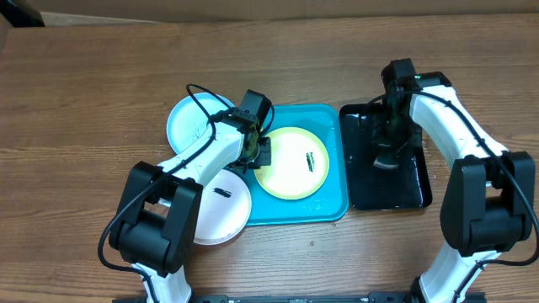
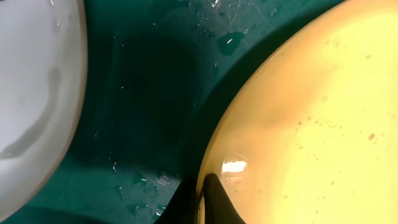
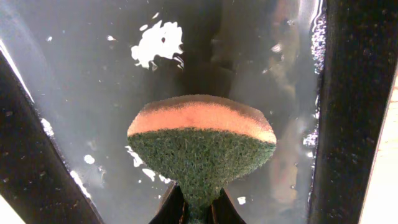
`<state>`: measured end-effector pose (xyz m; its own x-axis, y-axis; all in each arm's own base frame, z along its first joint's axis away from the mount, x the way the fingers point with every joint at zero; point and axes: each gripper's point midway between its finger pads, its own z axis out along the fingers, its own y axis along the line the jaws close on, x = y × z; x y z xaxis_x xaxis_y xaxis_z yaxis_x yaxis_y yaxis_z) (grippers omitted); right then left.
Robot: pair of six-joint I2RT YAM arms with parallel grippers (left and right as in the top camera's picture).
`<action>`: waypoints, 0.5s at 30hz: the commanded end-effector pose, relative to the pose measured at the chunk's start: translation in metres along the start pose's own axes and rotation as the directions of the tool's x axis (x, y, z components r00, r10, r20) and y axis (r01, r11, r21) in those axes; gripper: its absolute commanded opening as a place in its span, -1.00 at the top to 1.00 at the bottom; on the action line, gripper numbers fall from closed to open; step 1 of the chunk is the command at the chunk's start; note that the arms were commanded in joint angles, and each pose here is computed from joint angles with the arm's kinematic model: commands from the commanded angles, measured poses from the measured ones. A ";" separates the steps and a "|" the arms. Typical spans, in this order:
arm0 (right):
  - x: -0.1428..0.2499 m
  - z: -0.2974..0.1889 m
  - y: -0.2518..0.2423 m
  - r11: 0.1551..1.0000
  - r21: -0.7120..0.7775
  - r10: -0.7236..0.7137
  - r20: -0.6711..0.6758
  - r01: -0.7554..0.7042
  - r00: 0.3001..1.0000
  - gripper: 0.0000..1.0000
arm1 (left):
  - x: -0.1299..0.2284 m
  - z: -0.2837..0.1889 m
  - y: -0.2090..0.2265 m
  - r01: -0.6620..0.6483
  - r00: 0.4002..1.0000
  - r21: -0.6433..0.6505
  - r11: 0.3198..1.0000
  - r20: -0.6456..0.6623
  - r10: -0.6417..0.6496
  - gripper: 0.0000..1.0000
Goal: Clean dirty plates on tray and stack at the side
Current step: 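Scrub the yellow plate surface with the sponge in the right gripper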
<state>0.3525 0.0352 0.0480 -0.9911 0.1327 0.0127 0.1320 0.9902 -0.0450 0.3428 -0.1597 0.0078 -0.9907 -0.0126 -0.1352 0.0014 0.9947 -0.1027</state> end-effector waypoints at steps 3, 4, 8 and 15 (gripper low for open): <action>-0.011 -0.014 -0.006 1.000 0.028 0.002 0.038 -0.003 0.999 0.93 | -0.003 -0.001 0.014 0.035 0.999 -0.040 0.999 -0.031 -0.037 0.92; -0.012 -0.016 -0.005 1.000 0.026 0.002 0.041 -0.003 0.999 0.93 | -0.006 -0.005 0.015 0.041 0.999 -0.040 0.998 -0.029 -0.042 0.92; -0.010 -0.018 -0.002 1.000 0.011 -0.005 0.031 0.005 0.999 0.93 | -0.010 -0.011 0.019 0.054 0.998 -0.043 0.998 -0.027 -0.055 0.92; -0.007 -0.014 -0.001 1.000 0.008 -0.005 0.023 0.005 1.000 0.93 | -0.014 -0.011 0.018 0.057 0.998 -0.037 0.998 -0.013 -0.058 0.92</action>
<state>0.3540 0.0322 0.0571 -0.9910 0.1329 0.0129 0.1319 0.9893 -0.0624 0.3474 -0.1446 0.0196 -0.9933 -0.0532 -0.1028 -0.0439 0.9949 -0.0911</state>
